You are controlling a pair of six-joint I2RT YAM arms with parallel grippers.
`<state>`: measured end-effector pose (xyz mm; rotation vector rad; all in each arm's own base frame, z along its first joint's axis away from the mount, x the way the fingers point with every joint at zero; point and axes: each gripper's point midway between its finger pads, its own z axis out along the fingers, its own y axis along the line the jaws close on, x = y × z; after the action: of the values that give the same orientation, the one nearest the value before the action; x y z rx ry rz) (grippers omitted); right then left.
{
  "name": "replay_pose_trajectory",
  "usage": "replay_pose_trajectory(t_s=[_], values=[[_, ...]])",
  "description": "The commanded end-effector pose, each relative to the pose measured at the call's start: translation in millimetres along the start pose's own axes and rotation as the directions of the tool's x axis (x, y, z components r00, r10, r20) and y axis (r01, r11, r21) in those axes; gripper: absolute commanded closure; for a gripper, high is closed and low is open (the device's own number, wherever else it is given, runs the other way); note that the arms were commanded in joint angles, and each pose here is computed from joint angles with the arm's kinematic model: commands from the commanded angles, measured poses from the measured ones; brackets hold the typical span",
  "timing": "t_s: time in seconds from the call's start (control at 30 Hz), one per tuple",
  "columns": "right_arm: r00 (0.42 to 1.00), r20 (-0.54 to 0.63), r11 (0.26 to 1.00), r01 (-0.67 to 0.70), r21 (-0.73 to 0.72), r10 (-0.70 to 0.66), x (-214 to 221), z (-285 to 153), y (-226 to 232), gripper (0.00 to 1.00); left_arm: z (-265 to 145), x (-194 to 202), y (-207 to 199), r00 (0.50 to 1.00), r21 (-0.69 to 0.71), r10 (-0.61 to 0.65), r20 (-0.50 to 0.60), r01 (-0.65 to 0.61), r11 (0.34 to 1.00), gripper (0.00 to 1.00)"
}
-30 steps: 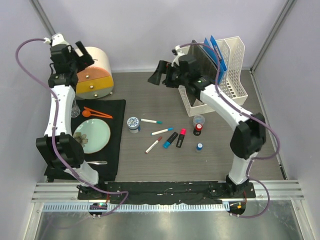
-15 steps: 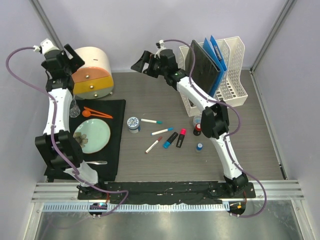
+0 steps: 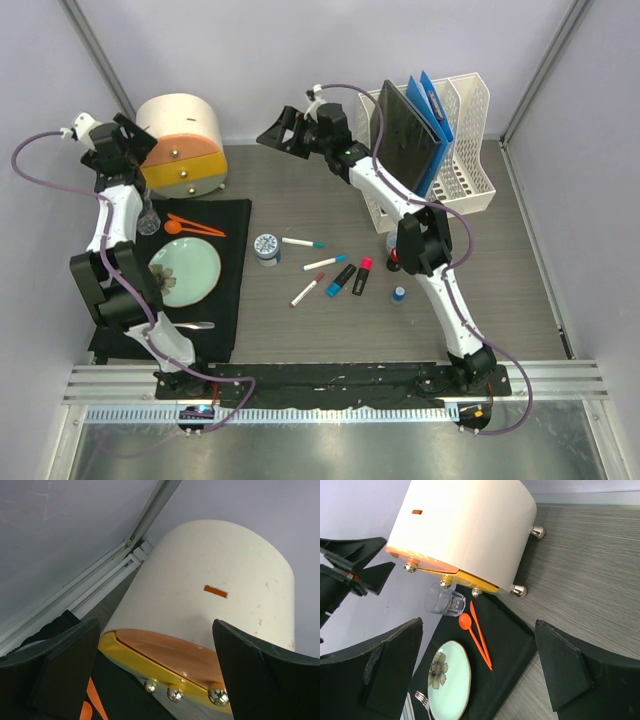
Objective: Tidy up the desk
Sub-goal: Move the storage box to the corner of the board.
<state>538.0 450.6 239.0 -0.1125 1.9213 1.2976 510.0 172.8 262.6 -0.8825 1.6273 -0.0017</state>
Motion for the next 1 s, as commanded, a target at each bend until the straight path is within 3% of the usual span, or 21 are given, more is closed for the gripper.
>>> replay_pose_trajectory(t_s=[0.0,0.47,0.67,0.8,0.97], values=[[0.999,0.025,0.993,0.046,-0.107,-0.044,-6.8,4.4,22.6,0.00,17.4,-21.3,-3.7,0.988,0.077,-0.114,0.108,0.106,0.991,0.00],[0.999,-0.024,0.992,0.029,-0.124,-0.033,10.0,8.1,7.3,0.00,50.4,5.1,-13.7,0.970,0.270,-0.235,0.057,0.211,0.939,0.00],[0.999,-0.022,0.994,0.027,-0.102,-0.029,8.0,5.5,-3.7,0.00,53.5,23.8,-18.5,0.951,0.402,-0.291,-0.104,0.307,0.862,0.00],[0.999,-0.015,0.996,0.034,-0.086,-0.035,5.9,3.6,-8.3,0.00,51.1,41.1,-31.1,0.941,0.469,-0.256,-0.222,0.333,0.818,0.05],[0.999,-0.014,0.997,0.035,-0.074,-0.036,4.1,-0.1,-10.4,0.00,47.4,52.6,-35.8,0.936,0.505,-0.229,-0.269,0.339,0.794,0.00]])
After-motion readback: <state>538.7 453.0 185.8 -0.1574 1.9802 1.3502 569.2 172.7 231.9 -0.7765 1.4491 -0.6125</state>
